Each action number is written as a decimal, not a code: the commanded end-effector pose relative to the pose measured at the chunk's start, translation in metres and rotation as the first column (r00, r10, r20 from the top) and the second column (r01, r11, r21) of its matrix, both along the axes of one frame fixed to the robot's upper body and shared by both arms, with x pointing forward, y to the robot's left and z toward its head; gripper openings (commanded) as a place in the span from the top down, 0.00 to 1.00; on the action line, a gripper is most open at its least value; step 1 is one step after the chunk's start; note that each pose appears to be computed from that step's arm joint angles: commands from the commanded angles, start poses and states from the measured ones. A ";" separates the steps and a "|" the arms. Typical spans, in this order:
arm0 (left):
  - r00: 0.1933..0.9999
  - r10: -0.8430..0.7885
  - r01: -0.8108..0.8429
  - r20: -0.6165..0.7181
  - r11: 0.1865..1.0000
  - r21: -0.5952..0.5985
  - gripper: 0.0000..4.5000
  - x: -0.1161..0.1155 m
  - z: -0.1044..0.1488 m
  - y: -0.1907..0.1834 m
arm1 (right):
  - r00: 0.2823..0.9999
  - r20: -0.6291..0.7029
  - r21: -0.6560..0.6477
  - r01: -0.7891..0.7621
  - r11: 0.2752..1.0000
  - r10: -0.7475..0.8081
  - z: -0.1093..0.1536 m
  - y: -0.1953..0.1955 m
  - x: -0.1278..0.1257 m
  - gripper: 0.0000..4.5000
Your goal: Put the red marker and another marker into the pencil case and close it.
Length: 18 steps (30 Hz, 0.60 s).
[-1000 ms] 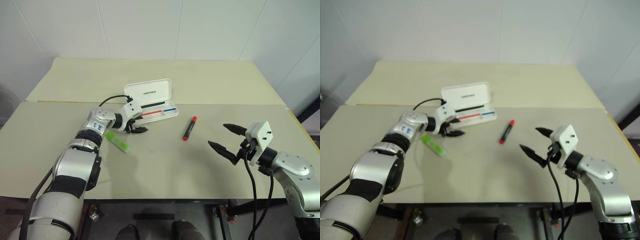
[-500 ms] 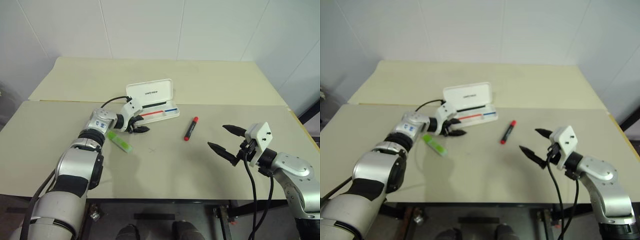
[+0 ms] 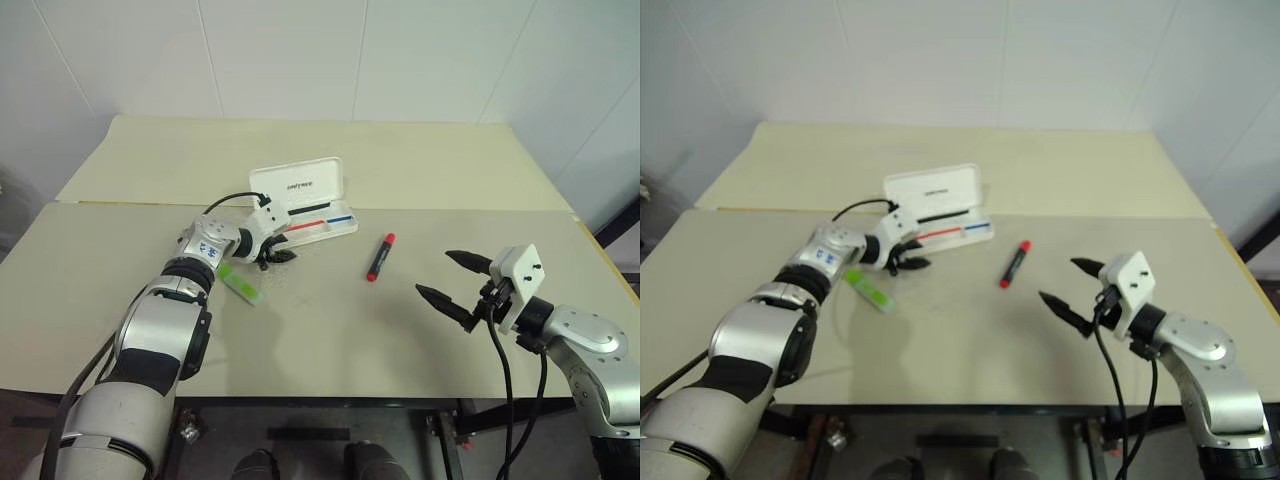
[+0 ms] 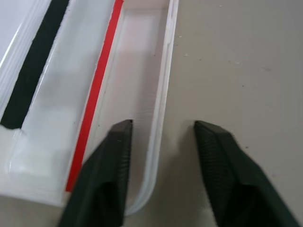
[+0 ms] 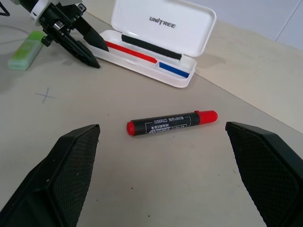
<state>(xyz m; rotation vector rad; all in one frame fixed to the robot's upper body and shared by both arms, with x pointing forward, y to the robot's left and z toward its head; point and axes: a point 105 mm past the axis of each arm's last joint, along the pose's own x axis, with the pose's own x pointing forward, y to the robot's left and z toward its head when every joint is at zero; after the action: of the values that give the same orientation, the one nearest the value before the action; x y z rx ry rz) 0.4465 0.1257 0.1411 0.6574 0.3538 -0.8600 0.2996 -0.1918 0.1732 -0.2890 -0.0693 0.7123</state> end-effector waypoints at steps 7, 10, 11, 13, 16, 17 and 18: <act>1.000 -0.002 0.002 -0.003 1.000 0.016 0.99 0.000 0.001 0.000 | 0.997 0.075 -0.011 0.014 1.000 -0.013 0.021 -0.005 -0.003 0.00; 1.000 -0.006 0.006 0.003 1.000 0.007 0.99 0.001 0.004 -0.002 | 0.997 0.076 -0.013 0.013 1.000 -0.012 0.021 -0.005 -0.002 0.00; 1.000 -0.008 0.008 0.005 1.000 0.006 0.99 0.001 0.004 -0.002 | 0.997 0.076 -0.013 0.012 1.000 -0.011 0.021 -0.005 -0.002 0.00; 1.000 -0.013 0.013 0.013 1.000 0.007 0.99 0.001 0.006 -0.002 | 0.997 0.077 -0.013 0.011 1.000 -0.010 0.021 -0.005 -0.001 0.00; 0.998 -0.044 0.044 0.041 0.999 -0.011 0.99 0.002 0.017 -0.007 | 0.997 0.078 -0.015 0.009 1.000 -0.007 0.022 -0.005 -0.001 0.00; 0.997 -0.053 0.054 0.050 0.998 -0.020 0.99 0.002 0.021 -0.009 | 0.997 0.078 -0.016 0.008 1.000 -0.006 0.022 -0.005 -0.001 0.00; 0.996 -0.063 0.064 0.058 0.998 -0.026 0.99 0.002 0.025 -0.010 | 0.997 0.078 -0.017 0.007 1.000 -0.005 0.022 -0.006 -0.001 0.00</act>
<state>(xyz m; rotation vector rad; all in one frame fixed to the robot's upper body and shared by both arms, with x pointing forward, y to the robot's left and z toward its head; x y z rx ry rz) 0.4465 0.1226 0.1471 0.6694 0.3247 -0.8799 0.3007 -0.1936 0.1779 -0.3011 -0.0792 0.7063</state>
